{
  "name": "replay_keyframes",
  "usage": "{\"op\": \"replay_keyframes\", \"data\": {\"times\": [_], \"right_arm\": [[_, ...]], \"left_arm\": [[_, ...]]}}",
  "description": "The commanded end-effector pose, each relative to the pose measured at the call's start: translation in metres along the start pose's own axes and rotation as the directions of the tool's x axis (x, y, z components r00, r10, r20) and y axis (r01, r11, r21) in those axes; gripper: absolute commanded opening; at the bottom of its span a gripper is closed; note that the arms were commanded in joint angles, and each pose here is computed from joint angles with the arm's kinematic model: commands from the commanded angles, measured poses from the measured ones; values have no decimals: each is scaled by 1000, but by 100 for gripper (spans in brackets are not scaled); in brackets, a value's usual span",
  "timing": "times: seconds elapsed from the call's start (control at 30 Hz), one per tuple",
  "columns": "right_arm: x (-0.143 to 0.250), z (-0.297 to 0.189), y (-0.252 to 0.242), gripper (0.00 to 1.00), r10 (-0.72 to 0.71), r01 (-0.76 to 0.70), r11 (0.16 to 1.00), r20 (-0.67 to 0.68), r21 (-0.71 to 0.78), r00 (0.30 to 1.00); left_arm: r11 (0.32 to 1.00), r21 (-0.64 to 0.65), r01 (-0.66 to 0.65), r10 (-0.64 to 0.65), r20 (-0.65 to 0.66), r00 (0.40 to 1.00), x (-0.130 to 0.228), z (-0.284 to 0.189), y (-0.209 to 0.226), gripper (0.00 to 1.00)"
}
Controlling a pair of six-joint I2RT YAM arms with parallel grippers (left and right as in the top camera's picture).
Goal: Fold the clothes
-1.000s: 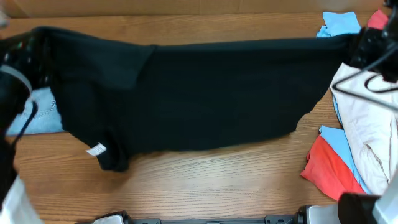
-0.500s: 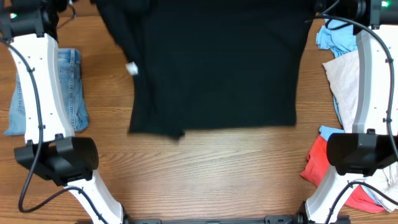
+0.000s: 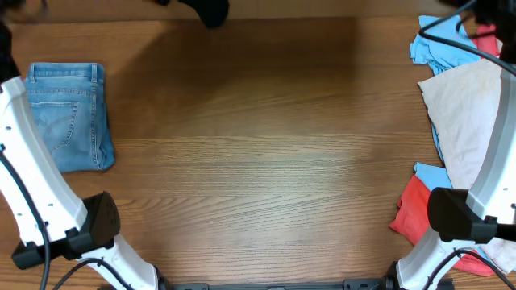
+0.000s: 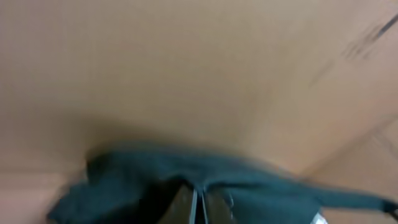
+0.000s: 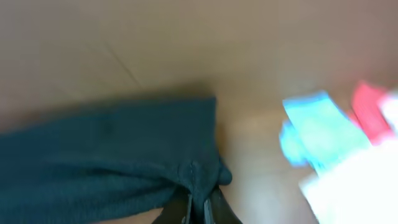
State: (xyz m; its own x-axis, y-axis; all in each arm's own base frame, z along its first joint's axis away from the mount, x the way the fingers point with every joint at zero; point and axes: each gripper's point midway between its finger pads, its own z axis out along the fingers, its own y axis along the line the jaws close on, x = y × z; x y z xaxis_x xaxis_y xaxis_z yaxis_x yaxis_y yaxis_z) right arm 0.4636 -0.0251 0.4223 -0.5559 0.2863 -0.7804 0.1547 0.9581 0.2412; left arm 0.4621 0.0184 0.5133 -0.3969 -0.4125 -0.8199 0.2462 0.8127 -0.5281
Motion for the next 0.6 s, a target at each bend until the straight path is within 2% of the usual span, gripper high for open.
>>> {"op": "replay_keyframes", "data": {"times": [0.0,0.07,0.1,0.17,0.2,0.23,0.43,0.57], "right_arm": [[47,46,-42,4,28,5,985,-193,170,981],[81,61,-59,4,38,41,971,-321,236,946],[100,69,-69,4,50,63,960,-388,274,920],[126,80,-84,4,69,99,942,-474,321,878],[150,88,-94,4,86,128,929,-542,346,836],[165,92,-100,4,97,147,922,-582,357,807],[241,102,-122,4,146,222,902,-746,369,650],[271,99,-132,4,179,242,895,-798,375,575]], "left_arm": [[992,-107,-64,33,-272,962,76,34,43,4],[983,-169,-76,-8,-450,893,129,46,61,4],[980,-176,-94,-20,-554,832,162,54,69,4],[979,-173,-108,-40,-680,732,206,63,77,4],[981,-157,-109,-54,-774,631,244,69,81,4],[981,-157,-112,-66,-819,570,264,71,86,4],[968,-226,-111,-183,-934,307,354,74,116,4],[958,-268,-103,-245,-950,193,386,58,126,4]]}}
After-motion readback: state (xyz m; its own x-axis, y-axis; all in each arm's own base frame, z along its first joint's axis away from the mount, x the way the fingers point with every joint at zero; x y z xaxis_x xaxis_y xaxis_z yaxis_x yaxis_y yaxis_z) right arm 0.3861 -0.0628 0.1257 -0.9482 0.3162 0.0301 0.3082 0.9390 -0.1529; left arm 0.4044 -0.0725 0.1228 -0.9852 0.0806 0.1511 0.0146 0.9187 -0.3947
